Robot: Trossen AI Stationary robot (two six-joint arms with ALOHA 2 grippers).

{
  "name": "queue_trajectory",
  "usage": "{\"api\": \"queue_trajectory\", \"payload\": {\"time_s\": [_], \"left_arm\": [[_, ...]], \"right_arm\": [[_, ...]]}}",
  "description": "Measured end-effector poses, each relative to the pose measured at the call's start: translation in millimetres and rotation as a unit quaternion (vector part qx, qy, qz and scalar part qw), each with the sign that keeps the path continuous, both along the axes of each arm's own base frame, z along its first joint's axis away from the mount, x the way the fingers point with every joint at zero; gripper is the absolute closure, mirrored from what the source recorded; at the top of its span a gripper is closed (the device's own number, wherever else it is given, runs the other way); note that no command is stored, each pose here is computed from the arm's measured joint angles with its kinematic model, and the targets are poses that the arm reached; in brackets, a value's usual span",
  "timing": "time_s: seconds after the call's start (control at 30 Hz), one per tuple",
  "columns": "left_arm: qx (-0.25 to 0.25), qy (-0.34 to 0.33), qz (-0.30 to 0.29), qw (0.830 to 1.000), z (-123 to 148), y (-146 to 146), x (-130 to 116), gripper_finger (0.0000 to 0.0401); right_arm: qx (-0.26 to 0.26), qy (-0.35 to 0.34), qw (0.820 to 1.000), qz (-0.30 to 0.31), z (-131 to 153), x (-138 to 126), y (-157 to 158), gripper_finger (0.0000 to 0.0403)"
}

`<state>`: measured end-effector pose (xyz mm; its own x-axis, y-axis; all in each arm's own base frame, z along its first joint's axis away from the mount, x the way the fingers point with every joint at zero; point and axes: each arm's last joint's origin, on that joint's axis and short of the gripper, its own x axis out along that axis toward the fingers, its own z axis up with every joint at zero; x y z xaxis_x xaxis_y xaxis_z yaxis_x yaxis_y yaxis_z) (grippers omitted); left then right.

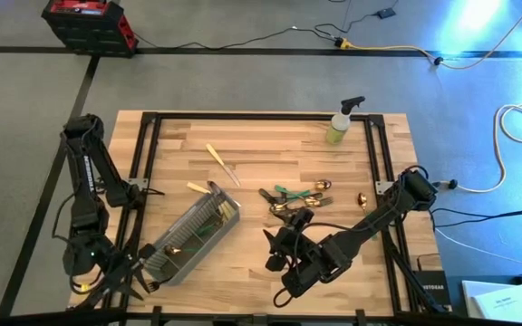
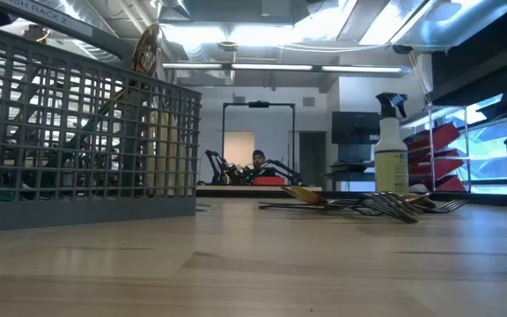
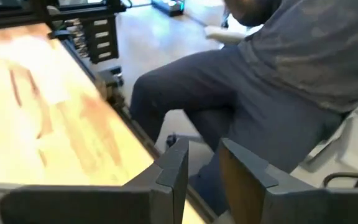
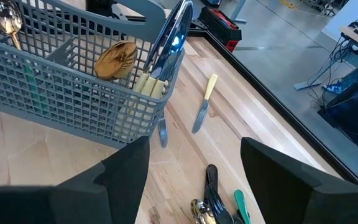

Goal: Sort silverware
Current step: Put the fork into the silverware tray

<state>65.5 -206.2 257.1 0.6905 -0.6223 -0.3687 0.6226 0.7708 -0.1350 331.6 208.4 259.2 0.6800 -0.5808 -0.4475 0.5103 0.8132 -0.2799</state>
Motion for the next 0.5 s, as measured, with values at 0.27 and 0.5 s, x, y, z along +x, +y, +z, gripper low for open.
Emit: {"api": "queue_trajectory", "payload": {"time_s": [0.27, 0.5], "left_arm": [[0.009, -0.002, 0.009, 1.000, -0.8, 1.8, 0.2, 0.0337], [0.001, -0.003, 0.010, 1.000, 2.1, 1.1, 0.3, 0.0337]], "right_arm": [[0.000, 0.000, 1.000, 0.000, -0.2, 0.0, 0.0, 0.0166], [0.000, 0.000, 1.000, 0.000, -0.1, 0.0, 0.0, 0.0166]]}}
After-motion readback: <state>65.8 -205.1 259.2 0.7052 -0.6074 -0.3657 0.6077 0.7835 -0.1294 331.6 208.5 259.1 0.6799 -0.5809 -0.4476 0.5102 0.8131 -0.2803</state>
